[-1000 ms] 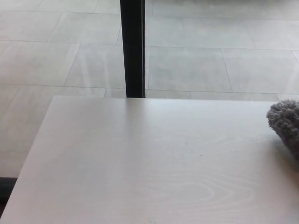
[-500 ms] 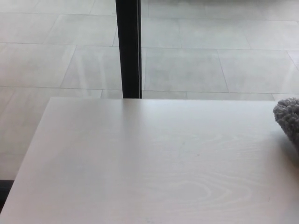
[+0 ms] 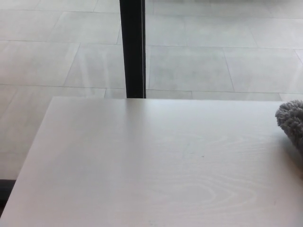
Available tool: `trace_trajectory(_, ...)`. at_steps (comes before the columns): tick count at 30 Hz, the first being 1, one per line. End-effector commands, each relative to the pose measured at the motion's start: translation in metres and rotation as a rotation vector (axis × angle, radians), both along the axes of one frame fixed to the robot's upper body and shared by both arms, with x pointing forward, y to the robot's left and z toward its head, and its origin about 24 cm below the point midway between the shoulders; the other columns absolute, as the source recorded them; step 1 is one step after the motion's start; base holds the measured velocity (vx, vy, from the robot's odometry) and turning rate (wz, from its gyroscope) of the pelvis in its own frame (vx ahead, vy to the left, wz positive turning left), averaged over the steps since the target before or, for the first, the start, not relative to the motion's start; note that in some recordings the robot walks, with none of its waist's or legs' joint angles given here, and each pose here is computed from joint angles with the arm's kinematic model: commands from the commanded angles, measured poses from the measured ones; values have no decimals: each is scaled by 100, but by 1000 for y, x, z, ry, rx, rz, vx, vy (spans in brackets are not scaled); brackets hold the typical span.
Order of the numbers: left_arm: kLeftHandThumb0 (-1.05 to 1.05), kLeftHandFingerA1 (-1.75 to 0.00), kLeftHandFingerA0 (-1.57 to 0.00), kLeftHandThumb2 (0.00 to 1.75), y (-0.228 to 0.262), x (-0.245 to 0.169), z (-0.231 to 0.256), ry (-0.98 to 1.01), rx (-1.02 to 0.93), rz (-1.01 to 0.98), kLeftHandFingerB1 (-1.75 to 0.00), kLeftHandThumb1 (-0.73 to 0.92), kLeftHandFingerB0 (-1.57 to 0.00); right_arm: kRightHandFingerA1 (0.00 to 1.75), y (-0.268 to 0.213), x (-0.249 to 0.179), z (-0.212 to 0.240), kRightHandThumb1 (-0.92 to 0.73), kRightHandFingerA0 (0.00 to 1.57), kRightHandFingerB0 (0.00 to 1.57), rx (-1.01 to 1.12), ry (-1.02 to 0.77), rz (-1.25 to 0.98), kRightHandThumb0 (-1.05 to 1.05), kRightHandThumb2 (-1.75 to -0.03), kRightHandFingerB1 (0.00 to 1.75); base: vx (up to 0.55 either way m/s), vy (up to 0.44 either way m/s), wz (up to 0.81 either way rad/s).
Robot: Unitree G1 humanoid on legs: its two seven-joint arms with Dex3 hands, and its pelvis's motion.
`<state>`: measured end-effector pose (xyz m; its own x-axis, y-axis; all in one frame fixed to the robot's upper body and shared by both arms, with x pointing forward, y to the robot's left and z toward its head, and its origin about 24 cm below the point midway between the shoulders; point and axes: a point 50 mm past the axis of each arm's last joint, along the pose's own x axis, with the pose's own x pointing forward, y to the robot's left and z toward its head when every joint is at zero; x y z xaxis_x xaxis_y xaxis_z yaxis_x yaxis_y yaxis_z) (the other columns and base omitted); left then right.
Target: The robot uses its right hand to pick up the duster kept in the middle of the desk and use it to wipe the desk by swiping its surface twice
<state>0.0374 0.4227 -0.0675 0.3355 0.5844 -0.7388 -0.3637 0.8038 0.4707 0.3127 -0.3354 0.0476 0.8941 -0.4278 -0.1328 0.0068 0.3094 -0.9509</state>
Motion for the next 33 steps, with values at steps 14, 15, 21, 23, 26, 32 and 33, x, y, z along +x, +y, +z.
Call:
trace_trajectory(14, -50, -58, -70, 58, 11, 5, 12, -32, 22, -34, -53, 60, -70, 27, -61, -72, 99, -65, 0, 0, 198, -274, 114, -105, -108, 17, 0, 0, 0)
trace_trajectory(15, -49, -57, -69, 58, 10, 4, 12, -31, 17, -28, -52, 61, -69, 40, -84, -107, 103, -54, 1, 2, 204, -399, -16, -81, -97, 39, 0, 0, 0)
trace_trajectory(21, -47, -60, -72, 58, 8, -1, 8, -28, 7, 19, -52, 59, -71, 122, -133, -196, 61, -64, 64, 36, 402, -664, -536, -63, -60, 65, 0, 0, 0)
trace_trajectory(23, -47, -59, -70, 58, 8, -3, 7, -22, 3, 24, -51, 60, -70, 128, -141, -220, 42, -62, 89, 40, 474, -715, -675, -64, -59, 68, 0, 0, 0)
trace_trajectory(26, -47, -60, -72, 58, 8, -8, 7, -15, 4, 29, -49, 61, -68, 167, -142, -245, 7, -61, 104, 37, 574, -742, -828, -61, -65, 71, 0, 0, 0)
trace_trajectory(32, -46, -59, -72, 59, 9, -4, 8, -5, 9, 6, -49, 63, -65, 162, -138, -282, -47, -60, 82, 32, 766, -784, -1127, -62, -65, 75, 0, 0, 0)
trace_trajectory(33, -44, -57, -71, 59, 9, -4, 8, -30, -6, 46, -49, 62, -65, 109, -134, -285, -55, -47, 70, 27, 811, -789, -1156, -57, -93, 66, 0, 0, 0)
